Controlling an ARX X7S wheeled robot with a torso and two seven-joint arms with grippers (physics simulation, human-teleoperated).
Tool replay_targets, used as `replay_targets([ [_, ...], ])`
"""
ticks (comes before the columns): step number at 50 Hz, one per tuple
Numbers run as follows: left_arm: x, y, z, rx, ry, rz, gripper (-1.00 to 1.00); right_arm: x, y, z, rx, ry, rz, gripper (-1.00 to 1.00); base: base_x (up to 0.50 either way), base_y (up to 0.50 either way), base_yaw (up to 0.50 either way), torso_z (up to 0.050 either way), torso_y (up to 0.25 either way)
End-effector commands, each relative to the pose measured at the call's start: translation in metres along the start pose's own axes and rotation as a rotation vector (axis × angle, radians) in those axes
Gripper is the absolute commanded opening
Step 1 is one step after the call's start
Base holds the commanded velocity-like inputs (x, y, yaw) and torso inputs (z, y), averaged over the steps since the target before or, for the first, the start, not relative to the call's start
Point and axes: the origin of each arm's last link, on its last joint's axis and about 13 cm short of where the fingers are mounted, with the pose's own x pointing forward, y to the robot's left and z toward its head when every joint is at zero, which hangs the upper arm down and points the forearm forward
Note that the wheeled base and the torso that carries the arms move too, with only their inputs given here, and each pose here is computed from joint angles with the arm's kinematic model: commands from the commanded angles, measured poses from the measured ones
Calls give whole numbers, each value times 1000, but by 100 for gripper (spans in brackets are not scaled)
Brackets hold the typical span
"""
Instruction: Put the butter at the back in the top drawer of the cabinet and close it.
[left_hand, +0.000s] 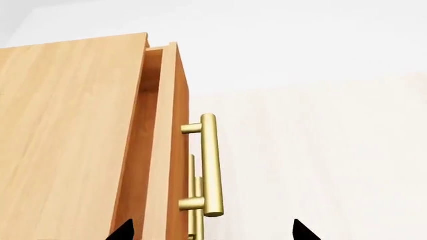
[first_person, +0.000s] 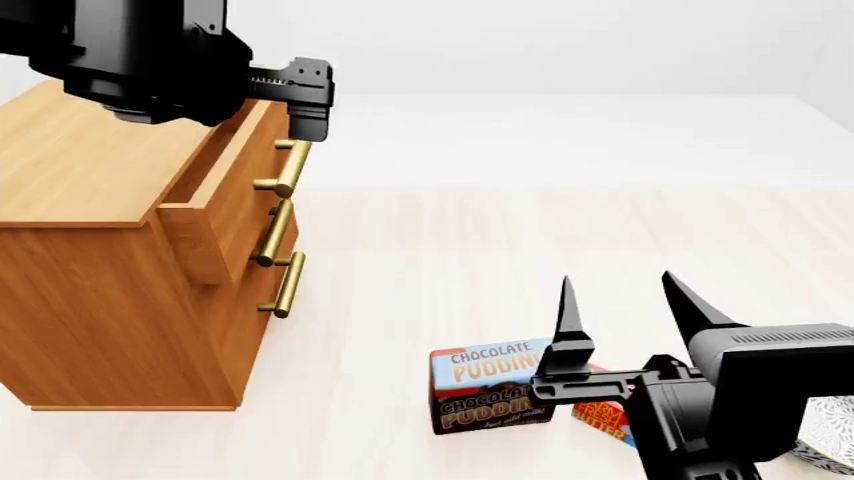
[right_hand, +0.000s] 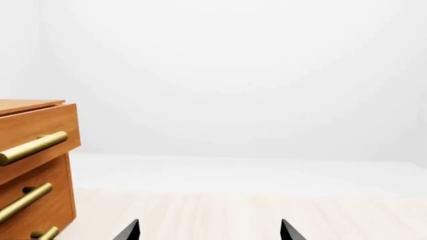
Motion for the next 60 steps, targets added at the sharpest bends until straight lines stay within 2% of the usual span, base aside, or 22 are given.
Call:
replay_targets([
  [1, 8, 2, -2, -3, 18, 19, 100, 0, 0, 0, 0, 1, 0, 100, 0, 0, 0, 0, 0],
  [28, 25, 4, -5, -13, 56, 31, 100, 0, -1, -2, 0, 5, -2, 100, 0, 0, 0, 0, 0],
  [60, 43, 6, -5, -26, 166, 42, 100, 0, -2, -3, 3, 6, -2, 100, 0, 0, 0, 0, 0],
])
